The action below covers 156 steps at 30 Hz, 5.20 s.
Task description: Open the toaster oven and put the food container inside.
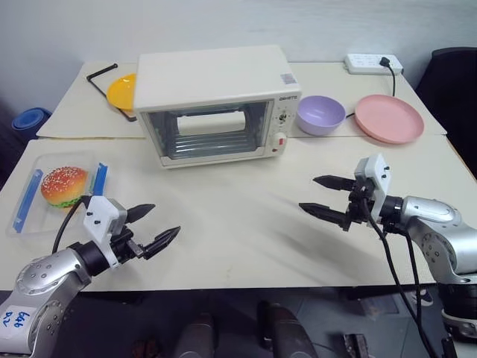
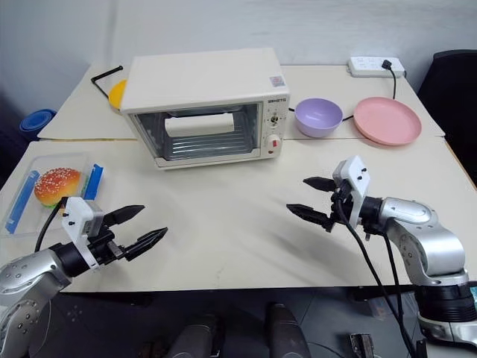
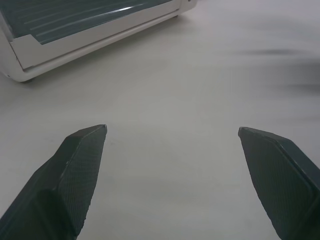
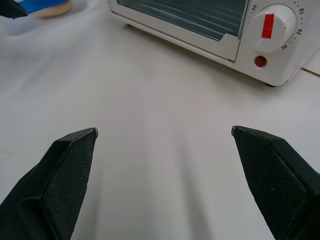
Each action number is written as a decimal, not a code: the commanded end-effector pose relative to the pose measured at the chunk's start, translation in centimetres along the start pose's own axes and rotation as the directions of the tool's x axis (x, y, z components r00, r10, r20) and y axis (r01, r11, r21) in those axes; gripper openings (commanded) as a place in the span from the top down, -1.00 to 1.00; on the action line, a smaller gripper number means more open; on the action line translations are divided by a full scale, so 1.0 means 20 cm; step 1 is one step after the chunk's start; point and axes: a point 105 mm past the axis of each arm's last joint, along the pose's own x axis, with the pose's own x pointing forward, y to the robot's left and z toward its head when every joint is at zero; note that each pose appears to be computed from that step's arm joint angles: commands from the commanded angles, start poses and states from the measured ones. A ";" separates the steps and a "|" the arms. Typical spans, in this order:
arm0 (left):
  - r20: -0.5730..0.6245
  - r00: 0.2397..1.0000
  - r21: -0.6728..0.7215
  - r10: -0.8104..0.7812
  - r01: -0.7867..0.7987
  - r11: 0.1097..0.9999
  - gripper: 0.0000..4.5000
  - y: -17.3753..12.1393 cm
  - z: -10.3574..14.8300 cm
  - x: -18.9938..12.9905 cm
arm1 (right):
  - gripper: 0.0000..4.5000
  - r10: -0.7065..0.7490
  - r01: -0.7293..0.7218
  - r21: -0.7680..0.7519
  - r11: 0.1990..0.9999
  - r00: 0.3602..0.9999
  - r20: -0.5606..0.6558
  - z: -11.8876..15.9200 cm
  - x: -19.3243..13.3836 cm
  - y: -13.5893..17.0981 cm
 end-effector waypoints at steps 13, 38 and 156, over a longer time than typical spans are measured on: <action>0.015 0.998 0.032 -0.065 0.065 0.997 -1.00 -0.09 0.04 0.06 | -0.99 0.088 -0.086 -0.045 0.995 0.995 0.042 0.09 0.11 0.06; 0.241 0.969 0.159 -0.053 0.015 0.987 -1.00 0.10 0.66 -0.05 | -0.99 0.227 -0.216 -0.071 0.974 0.925 0.303 0.59 0.67 0.04; -0.368 0.463 -0.823 0.806 -0.566 -0.050 -0.98 0.63 -0.11 -0.73 | -1.00 0.388 -0.389 -0.027 0.921 0.905 0.175 0.40 0.22 0.28</action>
